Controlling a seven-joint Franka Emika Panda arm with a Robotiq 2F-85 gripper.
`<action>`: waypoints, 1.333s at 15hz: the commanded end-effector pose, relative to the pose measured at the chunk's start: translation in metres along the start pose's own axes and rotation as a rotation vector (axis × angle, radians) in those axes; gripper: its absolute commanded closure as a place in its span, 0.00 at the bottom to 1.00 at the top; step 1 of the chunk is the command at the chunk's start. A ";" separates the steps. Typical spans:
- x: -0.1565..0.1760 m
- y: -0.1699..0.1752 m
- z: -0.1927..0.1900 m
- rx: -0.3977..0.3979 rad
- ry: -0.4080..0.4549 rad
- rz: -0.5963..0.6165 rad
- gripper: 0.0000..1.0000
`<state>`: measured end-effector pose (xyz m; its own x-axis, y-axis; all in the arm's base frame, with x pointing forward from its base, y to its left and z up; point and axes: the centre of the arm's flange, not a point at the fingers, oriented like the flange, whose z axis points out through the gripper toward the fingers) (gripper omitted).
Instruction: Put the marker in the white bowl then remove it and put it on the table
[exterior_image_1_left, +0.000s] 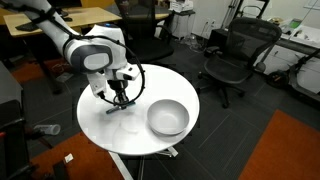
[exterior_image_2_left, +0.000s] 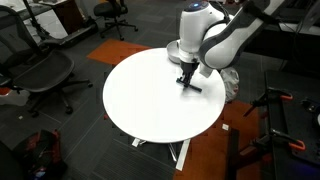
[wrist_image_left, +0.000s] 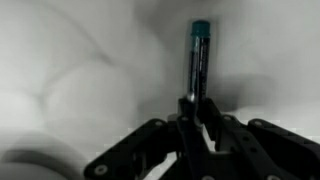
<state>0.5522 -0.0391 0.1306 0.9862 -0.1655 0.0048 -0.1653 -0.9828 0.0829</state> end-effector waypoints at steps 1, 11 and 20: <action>0.003 -0.008 -0.022 -0.011 0.020 -0.040 0.95; 0.033 0.038 -0.130 -0.149 0.166 -0.128 0.95; 0.082 0.103 -0.161 -0.236 0.225 -0.161 0.95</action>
<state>0.5994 -0.1187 0.2963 0.9768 0.0208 0.2130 -0.0450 -0.9531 0.2994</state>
